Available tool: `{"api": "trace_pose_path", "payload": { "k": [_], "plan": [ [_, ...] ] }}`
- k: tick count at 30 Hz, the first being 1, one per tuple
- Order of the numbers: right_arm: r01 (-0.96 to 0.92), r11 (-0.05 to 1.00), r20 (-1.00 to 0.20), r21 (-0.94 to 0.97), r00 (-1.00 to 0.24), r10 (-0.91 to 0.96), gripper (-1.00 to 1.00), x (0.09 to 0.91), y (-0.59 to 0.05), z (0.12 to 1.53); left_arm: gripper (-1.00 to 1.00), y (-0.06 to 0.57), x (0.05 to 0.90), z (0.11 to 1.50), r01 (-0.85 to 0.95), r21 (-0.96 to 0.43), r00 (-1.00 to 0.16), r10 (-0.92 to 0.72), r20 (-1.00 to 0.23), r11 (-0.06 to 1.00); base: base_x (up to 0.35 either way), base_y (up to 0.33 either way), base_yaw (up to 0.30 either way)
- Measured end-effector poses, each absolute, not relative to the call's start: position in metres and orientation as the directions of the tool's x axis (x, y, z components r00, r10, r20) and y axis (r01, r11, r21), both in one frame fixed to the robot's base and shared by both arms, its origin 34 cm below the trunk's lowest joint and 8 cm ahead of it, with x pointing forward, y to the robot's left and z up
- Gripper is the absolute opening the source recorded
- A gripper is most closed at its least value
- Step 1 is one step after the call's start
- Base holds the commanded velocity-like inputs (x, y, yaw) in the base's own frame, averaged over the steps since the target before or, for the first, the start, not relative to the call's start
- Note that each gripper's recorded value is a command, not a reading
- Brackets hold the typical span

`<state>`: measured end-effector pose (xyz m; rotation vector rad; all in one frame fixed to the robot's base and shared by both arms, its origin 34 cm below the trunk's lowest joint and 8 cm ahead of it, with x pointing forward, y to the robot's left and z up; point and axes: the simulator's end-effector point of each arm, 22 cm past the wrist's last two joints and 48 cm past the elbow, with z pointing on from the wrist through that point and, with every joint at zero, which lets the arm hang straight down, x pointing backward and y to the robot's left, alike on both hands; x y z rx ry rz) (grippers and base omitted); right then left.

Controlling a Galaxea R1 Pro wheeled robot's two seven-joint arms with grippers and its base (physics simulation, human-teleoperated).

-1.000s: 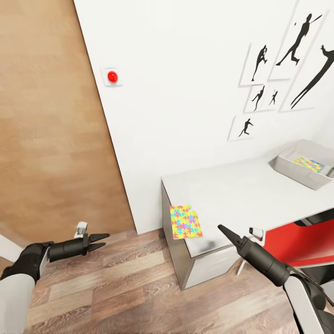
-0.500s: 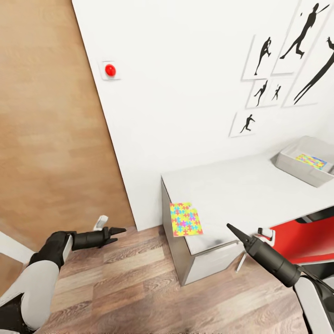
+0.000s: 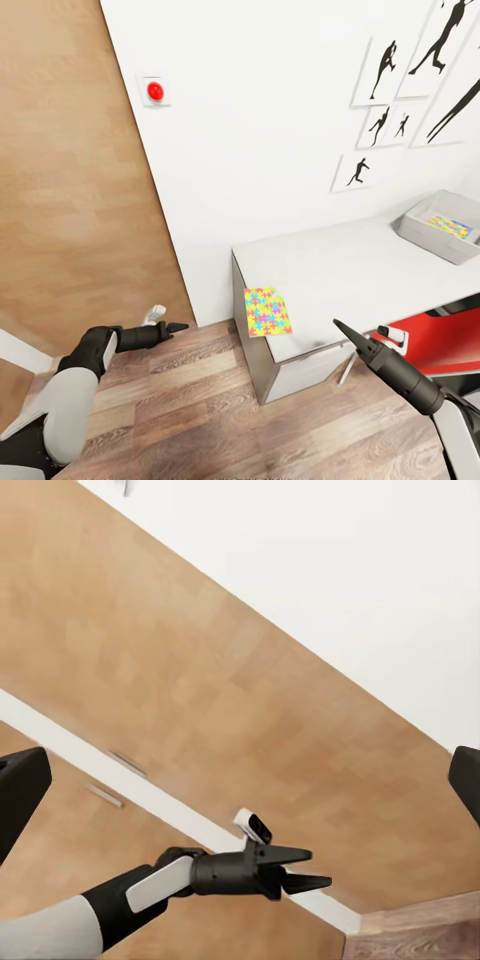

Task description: Put all the toys in the child's room - the three board games (two on the bed and one on the table), the two jigsaw puzzles on the table, and the tennis ball on the table - inside the toy box on the table in the child's room.

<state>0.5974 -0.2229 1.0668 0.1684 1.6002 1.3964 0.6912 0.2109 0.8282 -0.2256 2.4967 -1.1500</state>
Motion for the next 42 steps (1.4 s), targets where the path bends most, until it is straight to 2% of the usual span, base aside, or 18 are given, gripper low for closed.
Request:
{"api": "trace_pose_path", "payload": {
  "k": [9, 24, 42],
  "plan": [
    [-0.462, 0.327, -0.552, 0.825, -0.527, 0.647, 1.00, 0.597, -0.223, 1.062, 1.00, 0.206, 0.695, 0.809, 0.019, -0.713, -0.907, -0.288, -0.308, 0.701, 0.000, 0.000, 0.000],
    [-0.466, 0.322, -0.551, 0.824, -0.528, 0.646, 1.00, 0.594, -0.222, 1.059, 1.00, 0.181, 0.701, 0.809, 0.033, -0.724, -0.907, -0.283, -0.311, 0.689, 0.000, 0.000, -0.005],
    [-0.466, 0.324, -0.553, 0.823, -0.529, 0.643, 1.00, 0.594, -0.222, 1.058, 1.00, 0.177, 0.707, 0.815, 0.048, -0.730, -0.904, -0.282, -0.322, 0.682, 0.000, 0.000, -0.179]
  ]
}}
